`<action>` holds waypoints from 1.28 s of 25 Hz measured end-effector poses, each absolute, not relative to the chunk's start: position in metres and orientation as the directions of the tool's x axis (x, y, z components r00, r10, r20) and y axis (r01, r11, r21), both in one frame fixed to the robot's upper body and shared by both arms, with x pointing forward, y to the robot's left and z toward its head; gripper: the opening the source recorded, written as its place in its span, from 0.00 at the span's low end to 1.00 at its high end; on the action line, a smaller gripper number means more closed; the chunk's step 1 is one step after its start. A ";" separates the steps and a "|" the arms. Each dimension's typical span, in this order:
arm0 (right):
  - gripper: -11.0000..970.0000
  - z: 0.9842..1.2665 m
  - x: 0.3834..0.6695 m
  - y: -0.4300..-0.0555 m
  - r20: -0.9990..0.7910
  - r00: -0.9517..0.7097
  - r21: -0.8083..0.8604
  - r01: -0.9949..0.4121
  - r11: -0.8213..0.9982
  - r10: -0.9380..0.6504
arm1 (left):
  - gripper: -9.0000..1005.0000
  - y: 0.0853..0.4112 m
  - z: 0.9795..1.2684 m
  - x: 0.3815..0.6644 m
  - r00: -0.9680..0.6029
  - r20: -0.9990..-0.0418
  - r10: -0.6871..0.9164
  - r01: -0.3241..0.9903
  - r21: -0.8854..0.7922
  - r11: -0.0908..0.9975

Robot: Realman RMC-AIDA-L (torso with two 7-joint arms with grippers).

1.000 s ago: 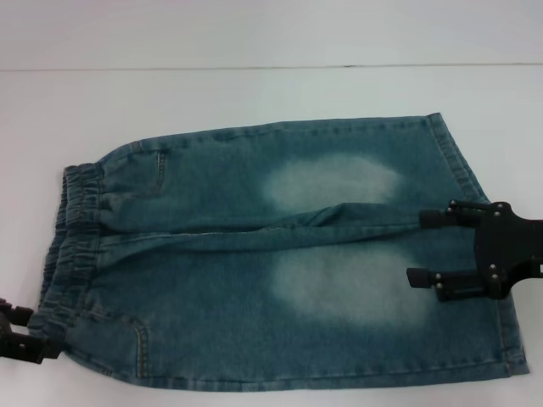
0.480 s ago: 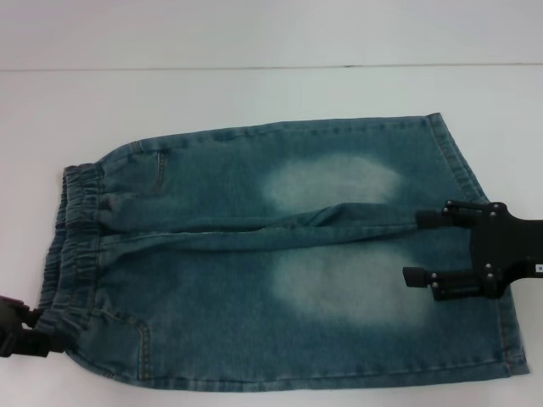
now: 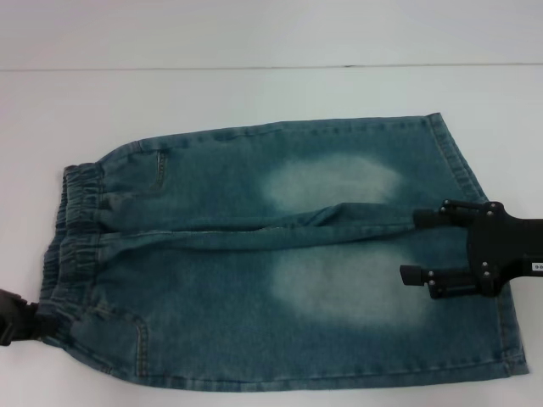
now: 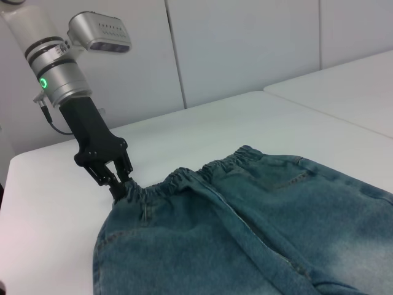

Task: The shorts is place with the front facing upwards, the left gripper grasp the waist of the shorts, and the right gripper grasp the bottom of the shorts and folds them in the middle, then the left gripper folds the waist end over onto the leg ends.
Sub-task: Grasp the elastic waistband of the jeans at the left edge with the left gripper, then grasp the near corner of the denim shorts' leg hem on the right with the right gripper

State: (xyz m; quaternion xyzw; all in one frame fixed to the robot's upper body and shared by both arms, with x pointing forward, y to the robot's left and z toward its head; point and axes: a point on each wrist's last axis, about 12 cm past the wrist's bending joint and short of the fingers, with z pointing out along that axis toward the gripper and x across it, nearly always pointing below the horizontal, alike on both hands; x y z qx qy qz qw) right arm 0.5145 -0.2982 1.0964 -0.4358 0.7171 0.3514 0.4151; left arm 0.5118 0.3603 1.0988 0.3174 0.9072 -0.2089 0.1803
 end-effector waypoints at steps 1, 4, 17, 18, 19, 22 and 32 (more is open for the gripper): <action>0.96 1.096 0.515 -0.298 -0.902 -0.276 0.142 -0.916 0.374 -0.333 | 0.31 0.360 1.099 0.512 -0.732 -0.460 0.502 0.652 -0.261 0.712; 0.96 1.096 0.515 -0.298 -0.901 -0.280 0.146 -0.915 0.377 -0.331 | 0.25 0.359 1.098 0.513 -0.729 -0.459 0.508 0.656 -0.256 0.710; 0.96 1.097 0.514 -0.302 -0.894 -0.331 0.194 -0.894 0.404 -0.303 | 0.08 0.354 1.098 0.517 -0.726 -0.454 0.517 0.669 -0.288 0.686; 0.96 1.098 0.514 -0.304 -0.891 -0.344 0.204 -0.886 0.415 -0.297 | 0.08 0.354 1.098 0.517 -0.726 -0.455 0.516 0.667 -0.285 0.688; 0.96 1.100 0.514 -0.306 -0.886 -0.361 0.216 -0.877 0.428 -0.292 | 0.07 0.355 1.098 0.518 -0.726 -0.456 0.515 0.666 -0.281 0.691; 0.96 1.103 0.513 -0.312 -0.868 -0.409 0.249 -0.849 0.465 -0.282 | 0.07 0.356 1.098 0.519 -0.726 -0.460 0.511 0.663 -0.270 0.699; 0.96 1.128 0.504 -0.340 -0.585 -0.724 0.427 -0.658 0.620 -0.365 | 0.07 0.358 1.096 0.521 -0.726 -0.471 0.502 0.653 -0.240 0.719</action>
